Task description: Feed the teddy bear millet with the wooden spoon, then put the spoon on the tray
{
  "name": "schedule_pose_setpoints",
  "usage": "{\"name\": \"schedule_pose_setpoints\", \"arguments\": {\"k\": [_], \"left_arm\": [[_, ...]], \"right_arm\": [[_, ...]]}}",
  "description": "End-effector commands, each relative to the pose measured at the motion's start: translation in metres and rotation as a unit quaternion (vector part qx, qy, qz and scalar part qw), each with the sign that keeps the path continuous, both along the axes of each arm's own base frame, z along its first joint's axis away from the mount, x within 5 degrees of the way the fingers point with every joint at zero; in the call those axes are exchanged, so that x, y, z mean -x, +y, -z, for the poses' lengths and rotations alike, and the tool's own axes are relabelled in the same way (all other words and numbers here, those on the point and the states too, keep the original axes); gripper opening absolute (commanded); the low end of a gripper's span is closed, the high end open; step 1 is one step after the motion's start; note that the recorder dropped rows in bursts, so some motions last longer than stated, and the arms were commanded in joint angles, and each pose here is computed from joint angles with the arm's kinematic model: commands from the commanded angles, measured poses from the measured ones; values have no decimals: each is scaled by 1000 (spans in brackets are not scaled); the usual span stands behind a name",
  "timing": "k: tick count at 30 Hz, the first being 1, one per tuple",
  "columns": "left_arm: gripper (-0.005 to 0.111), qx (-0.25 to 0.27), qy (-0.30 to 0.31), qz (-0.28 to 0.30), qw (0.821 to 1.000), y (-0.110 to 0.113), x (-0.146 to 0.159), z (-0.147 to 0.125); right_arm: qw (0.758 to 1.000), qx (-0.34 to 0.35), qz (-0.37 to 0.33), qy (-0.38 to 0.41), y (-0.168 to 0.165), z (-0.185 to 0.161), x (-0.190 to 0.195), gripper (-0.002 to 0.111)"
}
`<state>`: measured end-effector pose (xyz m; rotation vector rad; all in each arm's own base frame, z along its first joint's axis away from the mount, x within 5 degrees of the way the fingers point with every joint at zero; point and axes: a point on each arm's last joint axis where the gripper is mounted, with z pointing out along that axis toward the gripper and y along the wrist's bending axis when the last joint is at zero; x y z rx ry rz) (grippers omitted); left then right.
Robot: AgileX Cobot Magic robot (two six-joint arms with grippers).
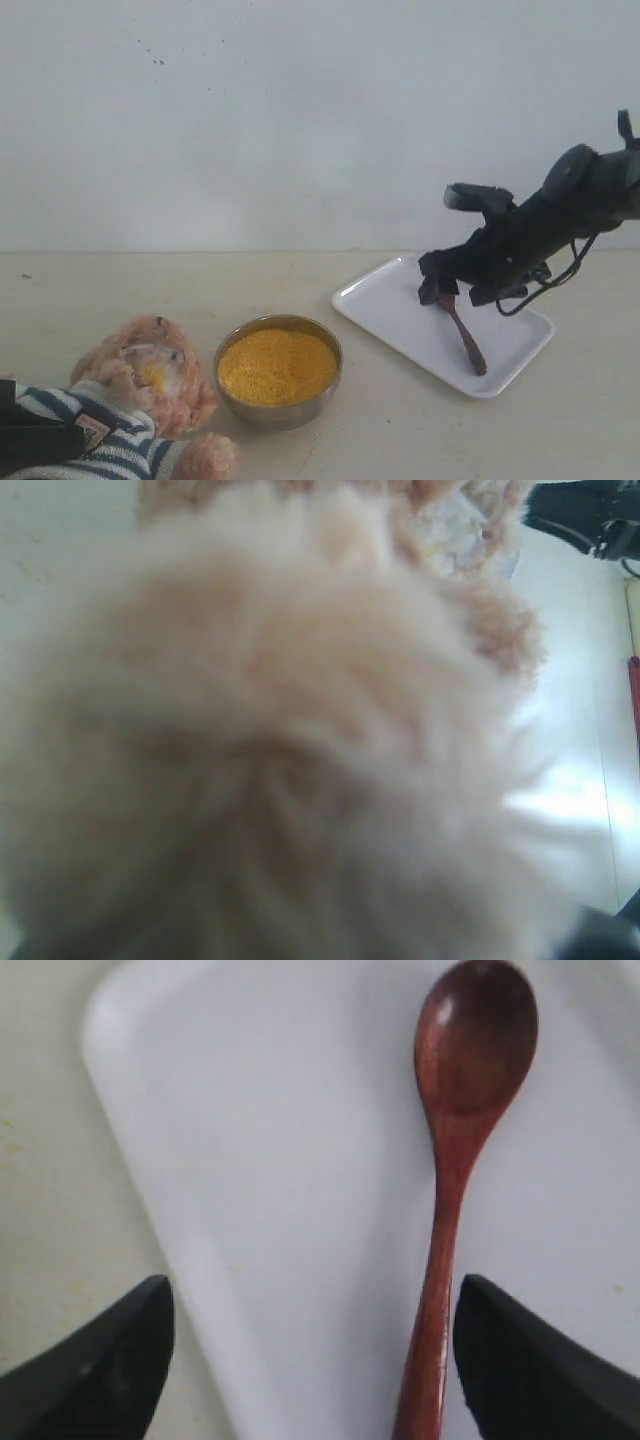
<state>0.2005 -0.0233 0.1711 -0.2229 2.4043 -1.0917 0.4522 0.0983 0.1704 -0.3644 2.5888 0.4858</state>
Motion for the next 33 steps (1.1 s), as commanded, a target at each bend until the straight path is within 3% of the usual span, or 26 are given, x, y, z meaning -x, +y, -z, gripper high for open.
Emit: {"name": "schedule_pose_setpoints", "arguments": {"k": [1, 4, 5, 9, 14, 17, 19, 21, 23, 26, 29, 33], "left_arm": [[4, 17, -7, -7, 1000, -1, 0, -3], [4, 29, -15, -9, 999, -2, -1, -5], [4, 31, -18, -8, 999, -3, -1, -6], [4, 43, -38, -27, 998, -2, -5, -9], [4, 45, -70, -41, 996, 0, -10, -13], [4, 45, -71, -42, 996, 0, -10, -13], [4, 49, -73, -36, 996, -1, -9, -14], [4, 55, -74, -30, 995, -2, -9, -15], [4, 59, -75, -23, 995, -3, -8, -15], [4, 60, -76, -25, 995, -3, -8, -16], [4, 67, -78, -35, 994, -3, -10, -17], [4, 76, -82, -49, 993, -2, -12, -18]], "right_arm": [[998, -32, 39, -32, -6, -64, 13, 58], [996, -40, 38, -66, -8, -106, 28, 19], [996, -39, 30, -81, -8, -118, 33, 1], [991, -45, 40, -117, -11, -154, 49, 1], [996, -70, 39, -34, -8, -157, 67, 1], [999, -27, 1, -27, -12, -159, 75, 1], [999, -4, 28, -30, -18, -164, 79, 1], [992, 21, 105, -65, -31, -182, 84, 1], [972, 44, 182, -139, -47, -212, 94, 1], [929, 58, 233, -282, -64, -256, 123, 1], [881, 63, 222, -413, -73, -292, 165, 1], [841, 36, 196, -503, -74, -303, 212, 1]]}}
